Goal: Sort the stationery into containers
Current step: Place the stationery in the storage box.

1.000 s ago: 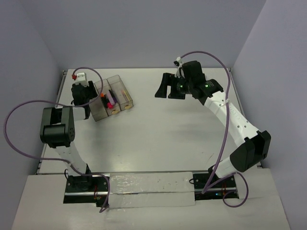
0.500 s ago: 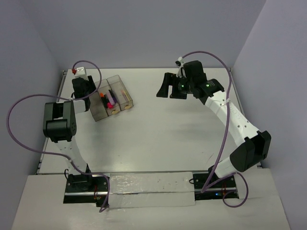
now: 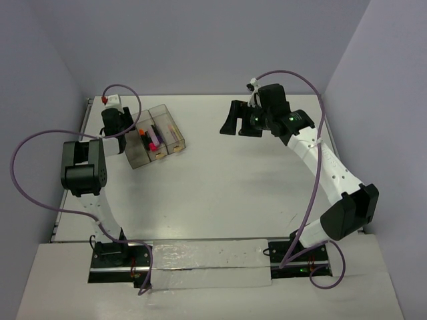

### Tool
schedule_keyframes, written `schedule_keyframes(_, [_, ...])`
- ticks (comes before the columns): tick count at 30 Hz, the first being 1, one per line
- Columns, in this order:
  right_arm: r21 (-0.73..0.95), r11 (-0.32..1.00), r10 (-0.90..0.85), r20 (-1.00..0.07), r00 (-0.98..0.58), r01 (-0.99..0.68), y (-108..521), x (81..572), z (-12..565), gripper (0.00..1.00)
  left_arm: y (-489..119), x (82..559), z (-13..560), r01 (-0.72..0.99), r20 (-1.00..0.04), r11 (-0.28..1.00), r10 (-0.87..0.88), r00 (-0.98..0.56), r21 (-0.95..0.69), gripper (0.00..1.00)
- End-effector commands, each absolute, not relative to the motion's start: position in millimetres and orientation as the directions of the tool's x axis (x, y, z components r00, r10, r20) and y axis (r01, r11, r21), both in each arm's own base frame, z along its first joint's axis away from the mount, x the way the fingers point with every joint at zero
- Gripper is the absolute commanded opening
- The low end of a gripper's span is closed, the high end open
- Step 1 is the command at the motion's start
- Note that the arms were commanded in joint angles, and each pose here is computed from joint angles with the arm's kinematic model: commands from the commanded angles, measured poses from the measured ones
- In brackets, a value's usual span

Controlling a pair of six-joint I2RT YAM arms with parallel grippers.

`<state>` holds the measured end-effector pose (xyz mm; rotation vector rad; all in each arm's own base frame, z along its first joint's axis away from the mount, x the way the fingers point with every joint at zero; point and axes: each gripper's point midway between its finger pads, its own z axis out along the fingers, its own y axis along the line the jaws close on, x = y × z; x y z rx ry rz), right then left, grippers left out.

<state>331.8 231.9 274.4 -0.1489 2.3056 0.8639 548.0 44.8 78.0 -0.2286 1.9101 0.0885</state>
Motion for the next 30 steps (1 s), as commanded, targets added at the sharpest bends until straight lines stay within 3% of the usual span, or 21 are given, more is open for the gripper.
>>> schedule_keyframes(1, [0.529, 0.776, 0.13, -0.667, -0.734, -0.343, 222, 328, 292, 0.87, 44, 562, 104, -0.193, -0.96, 0.979, -0.108, -0.257, -0.059, 0.16])
schedule_keyframes(9, [0.527, 0.779, 0.13, -0.666, -0.734, -0.34, 218, 328, 290, 0.87, 41, 563, 105, -0.182, -0.961, 0.982, -0.101, -0.258, -0.054, 0.35])
schedule_keyframes(30, [0.523, 0.785, 0.138, -0.669, -0.731, -0.331, 210, 328, 290, 0.87, 41, 569, 100, -0.184, -0.953, 0.982, -0.102, -0.286, -0.05, 0.41])
